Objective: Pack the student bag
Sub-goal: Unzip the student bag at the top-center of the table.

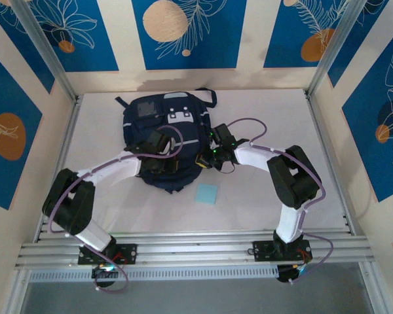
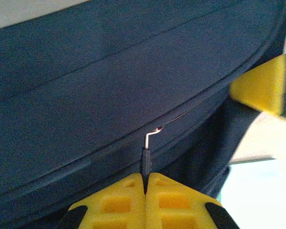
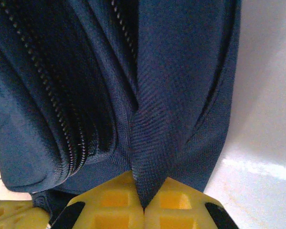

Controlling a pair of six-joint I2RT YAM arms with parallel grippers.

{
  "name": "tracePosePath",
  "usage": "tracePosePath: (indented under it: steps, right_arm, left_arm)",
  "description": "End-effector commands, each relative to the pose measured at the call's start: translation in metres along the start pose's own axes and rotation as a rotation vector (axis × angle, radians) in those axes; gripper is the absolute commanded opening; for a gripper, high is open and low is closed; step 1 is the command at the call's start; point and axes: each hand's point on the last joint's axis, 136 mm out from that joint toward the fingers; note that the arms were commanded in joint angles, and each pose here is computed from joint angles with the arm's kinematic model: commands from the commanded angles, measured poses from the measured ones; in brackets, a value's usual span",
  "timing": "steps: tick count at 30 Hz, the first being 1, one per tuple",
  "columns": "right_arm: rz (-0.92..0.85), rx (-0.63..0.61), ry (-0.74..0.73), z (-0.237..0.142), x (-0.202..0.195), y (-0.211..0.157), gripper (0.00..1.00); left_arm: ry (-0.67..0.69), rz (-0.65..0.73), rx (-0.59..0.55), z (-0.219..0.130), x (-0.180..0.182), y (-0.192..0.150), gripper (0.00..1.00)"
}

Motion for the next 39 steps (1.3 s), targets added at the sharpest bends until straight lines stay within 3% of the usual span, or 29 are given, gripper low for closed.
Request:
tracePosePath:
  steps: [1, 13, 20, 23, 27, 32, 39]
  right_arm:
    - [-0.014, -0.12, 0.009, -0.017, 0.002, 0.028, 0.0]
    - [-0.178, -0.109, 0.003, -0.028, 0.013, 0.053, 0.0]
    - [-0.331, -0.1, -0.065, -0.027, 0.022, 0.09, 0.0]
    - [-0.451, -0.048, -0.06, -0.02, 0.034, 0.096, 0.0]
    - [-0.54, -0.045, -0.163, -0.018, 0.026, 0.11, 0.0]
    - [-0.564, -0.054, -0.179, -0.026, 0.019, 0.117, 0.0]
    - [-0.618, -0.052, -0.192, -0.027, 0.017, 0.121, 0.0]
  left_arm:
    - [0.123, -0.054, 0.02, -0.016, 0.039, -0.017, 0.0]
    - [0.246, -0.152, 0.004, -0.052, 0.113, -0.036, 0.0]
    - [0.051, -0.138, -0.003, -0.041, 0.081, -0.034, 0.0]
    - [0.045, -0.097, 0.003, -0.039, 0.075, -0.038, 0.0]
    - [0.202, -0.109, -0.001, -0.041, 0.108, -0.046, 0.0]
    - [0.394, -0.194, -0.053, -0.049, 0.16, -0.045, 0.0]
    - [0.54, -0.274, -0.194, -0.072, 0.217, -0.002, 0.0]
Point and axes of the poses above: each hand's point on the last joint's axis, 136 mm out from that joint toward the fingers, its own z axis out along the fingers, its own x axis along the line the jaws close on, y = z × x, and after that the axes turned 14 degrees about z, right-handed
